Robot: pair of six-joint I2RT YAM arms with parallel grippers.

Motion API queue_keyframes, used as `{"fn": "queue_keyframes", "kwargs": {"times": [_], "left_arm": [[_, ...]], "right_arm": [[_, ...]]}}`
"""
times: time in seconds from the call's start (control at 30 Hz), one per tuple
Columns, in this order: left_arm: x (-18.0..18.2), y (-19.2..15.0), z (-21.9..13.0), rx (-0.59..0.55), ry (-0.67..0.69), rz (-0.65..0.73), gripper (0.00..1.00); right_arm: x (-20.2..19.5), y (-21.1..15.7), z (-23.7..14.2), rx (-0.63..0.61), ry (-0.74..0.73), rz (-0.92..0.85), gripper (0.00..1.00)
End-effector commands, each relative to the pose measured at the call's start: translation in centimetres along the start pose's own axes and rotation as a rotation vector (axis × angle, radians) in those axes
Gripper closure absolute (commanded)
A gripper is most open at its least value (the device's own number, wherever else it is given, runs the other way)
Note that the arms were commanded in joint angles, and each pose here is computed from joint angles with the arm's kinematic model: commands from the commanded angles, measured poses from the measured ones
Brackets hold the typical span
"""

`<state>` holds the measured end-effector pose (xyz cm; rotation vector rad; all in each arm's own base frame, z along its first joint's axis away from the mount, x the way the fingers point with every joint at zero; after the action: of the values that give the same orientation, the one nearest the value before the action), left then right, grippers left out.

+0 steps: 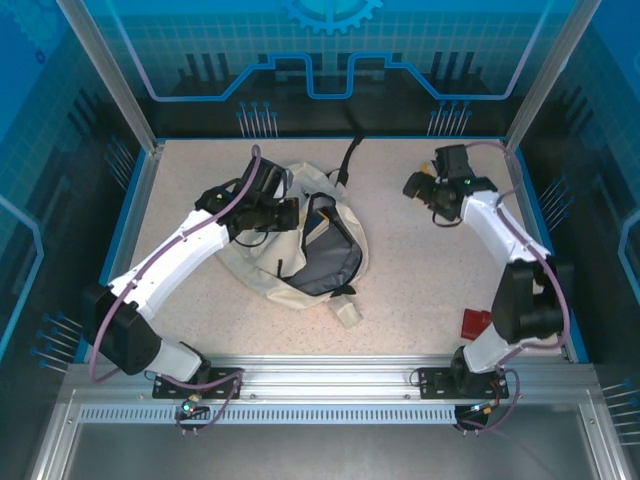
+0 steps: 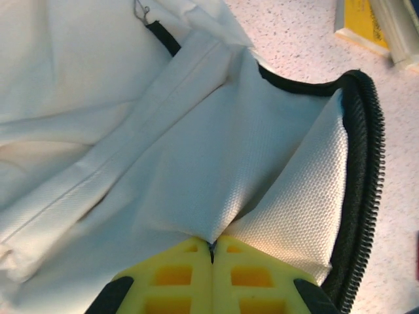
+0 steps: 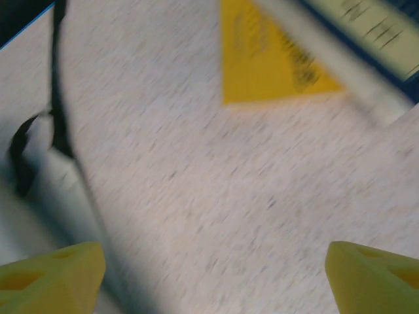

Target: Pack the student bag

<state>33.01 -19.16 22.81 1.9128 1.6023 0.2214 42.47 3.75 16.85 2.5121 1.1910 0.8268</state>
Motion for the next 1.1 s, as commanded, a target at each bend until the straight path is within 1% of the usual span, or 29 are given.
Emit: {"fn": "queue_keyframes", "kwargs": {"times": [0.0,0.03,0.07,0.1,0.13,0.2,0.23,0.27,0.3,0.37,0.43,0.5,0.53,0.57,0.67,0.7,0.8,0.9,1.07], "left_arm": [[1.2,-0.3,-2.1,0.005,0.044,0.082,1.00],[0.8,-0.5,-2.1,0.012,0.023,0.090,1.00],[0.6,-0.7,-2.1,0.021,0.007,0.092,0.86],[0.5,-0.7,-2.1,0.021,0.001,0.082,0.75],[0.3,-0.7,-2.1,0.019,-0.012,0.076,0.67],[-0.2,-0.6,-2.2,0.007,-0.045,0.062,0.43],[-0.4,-0.5,-2.2,-0.001,-0.053,0.054,0.33],[-0.5,-0.3,-2.3,-0.015,-0.058,0.045,0.24],[-0.5,0.0,-2.3,-0.028,-0.061,0.040,0.17],[-0.5,0.4,-2.4,-0.049,-0.056,0.024,0.07],[-0.6,0.7,-2.3,-0.061,-0.061,0.014,0.02],[-0.6,1.0,-2.0,-0.072,-0.063,-0.003,0.01],[-0.7,1.1,-1.9,-0.076,-0.067,-0.006,0.01],[-0.7,1.2,-1.8,-0.078,-0.068,-0.012,0.01],[-0.8,1.5,-1.3,-0.083,-0.073,-0.031,0.01],[-0.8,1.6,-1.1,-0.084,-0.078,-0.038,0.01],[-1.2,1.8,-0.3,-0.076,-0.097,-0.055,0.01],[-1.5,1.9,0.5,-0.065,-0.115,-0.076,0.01],[-2.2,2.1,1.6,-0.051,-0.155,-0.105,0.01]], "right_arm": [[-2.4,3.5,2.2,-0.031,-0.150,-0.037,0.08],[-2.4,4.3,3.2,-0.022,-0.162,-0.034,0.08],[-2.4,5.0,4.3,-0.009,-0.172,-0.037,0.06],[-2.4,5.7,5.6,0.001,-0.183,-0.051,0.05],[-2.6,6.0,6.6,0.010,-0.203,-0.056,0.04],[-3.1,6.8,8.4,0.022,-0.245,-0.060,0.01],[-3.3,7.1,8.9,0.029,-0.253,-0.061,0.01],[-3.6,7.4,9.5,0.037,-0.264,-0.058,0.00],[-3.9,7.7,9.9,0.038,-0.273,-0.058,0.00],[-4.6,8.1,11.1,0.052,-0.280,-0.062,0.00],[-5.7,8.0,12.5,0.104,-0.290,-0.059,0.00],[-6.8,7.5,13.9,0.167,-0.302,-0.060,0.00],[-7.0,7.5,14.0,0.179,-0.302,-0.067,0.00],[-7.7,6.5,15.3,0.226,-0.301,-0.085,0.00],[-7.8,5.1,15.7,0.292,-0.281,-0.114,0.00],[-7.3,4.4,15.8,0.321,-0.243,-0.120,0.00],[-6.7,2.1,15.3,0.394,-0.188,-0.122,0.00],[-5.9,-0.2,13.7,0.436,-0.154,-0.128,0.00],[-5.7,-4.3,11.3,0.458,-0.140,-0.106,0.00]]}}
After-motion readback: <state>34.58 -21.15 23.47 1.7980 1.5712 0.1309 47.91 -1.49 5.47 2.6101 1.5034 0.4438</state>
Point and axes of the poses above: each hand's point on the last joint's axis, 136 mm out from that joint toward the fingers, its own z axis out along the fingers, its own x axis along the line the jaws close on, y = z × x, the point moved 1 cm from there along -z, back along the fingers, and after that the axes turned 9 degrees about z, right-handed, at the moved point
